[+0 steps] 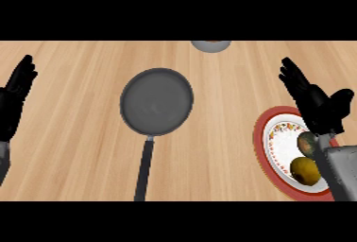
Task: Pick the squash from the plate and place it in the pan
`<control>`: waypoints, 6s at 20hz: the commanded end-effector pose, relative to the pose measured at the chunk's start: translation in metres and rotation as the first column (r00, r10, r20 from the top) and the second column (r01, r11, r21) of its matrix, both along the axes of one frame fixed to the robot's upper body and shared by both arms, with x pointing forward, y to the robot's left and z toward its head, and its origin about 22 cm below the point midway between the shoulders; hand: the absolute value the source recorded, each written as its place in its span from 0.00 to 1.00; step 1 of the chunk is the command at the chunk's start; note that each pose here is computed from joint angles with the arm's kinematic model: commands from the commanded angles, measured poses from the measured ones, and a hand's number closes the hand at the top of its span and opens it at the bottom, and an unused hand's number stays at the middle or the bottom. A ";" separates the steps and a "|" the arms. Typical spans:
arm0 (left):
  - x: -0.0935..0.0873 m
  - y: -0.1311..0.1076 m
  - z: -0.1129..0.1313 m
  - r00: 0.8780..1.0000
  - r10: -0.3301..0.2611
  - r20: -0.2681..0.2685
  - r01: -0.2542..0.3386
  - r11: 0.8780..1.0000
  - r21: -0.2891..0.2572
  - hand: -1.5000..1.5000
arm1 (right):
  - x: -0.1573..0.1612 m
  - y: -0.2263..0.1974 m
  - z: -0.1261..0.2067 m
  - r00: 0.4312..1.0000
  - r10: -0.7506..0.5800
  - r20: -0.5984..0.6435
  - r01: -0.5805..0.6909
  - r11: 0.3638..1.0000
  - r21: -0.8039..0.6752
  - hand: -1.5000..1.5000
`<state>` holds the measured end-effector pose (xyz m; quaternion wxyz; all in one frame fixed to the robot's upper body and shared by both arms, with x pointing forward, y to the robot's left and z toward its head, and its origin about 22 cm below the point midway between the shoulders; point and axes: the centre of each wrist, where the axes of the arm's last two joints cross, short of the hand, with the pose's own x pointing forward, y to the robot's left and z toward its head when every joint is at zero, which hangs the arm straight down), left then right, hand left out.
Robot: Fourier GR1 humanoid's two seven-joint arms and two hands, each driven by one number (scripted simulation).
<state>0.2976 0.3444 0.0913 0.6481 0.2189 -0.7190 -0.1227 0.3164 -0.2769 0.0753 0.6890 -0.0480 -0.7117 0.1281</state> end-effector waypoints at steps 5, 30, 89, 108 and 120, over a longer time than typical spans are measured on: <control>-0.021 0.016 -0.048 0.964 0.135 -0.229 -0.148 0.988 -0.041 0.50 | -0.001 0.044 0.037 0.708 0.623 0.333 -0.699 0.686 0.202 0.00; -0.030 0.006 -0.082 0.910 0.182 -0.373 -0.230 0.969 -0.087 0.50 | -0.039 -0.169 0.136 0.688 0.688 0.232 -0.578 0.712 -0.398 0.00; -0.029 0.005 -0.082 0.903 0.183 -0.388 -0.230 0.970 -0.078 0.50 | -0.006 -0.096 -0.064 0.696 0.677 -0.239 -0.473 0.183 -0.862 0.00; -0.022 0.004 -0.076 0.905 0.178 -0.385 -0.226 0.971 -0.082 0.50 | 0.039 -0.035 -0.052 0.905 0.333 -0.265 -0.346 0.213 -0.914 1.00; -0.036 0.011 -0.087 0.890 0.217 -0.400 -0.268 0.960 -0.075 0.50 | 0.042 0.012 0.024 0.842 0.439 0.314 -0.029 0.617 -0.786 1.00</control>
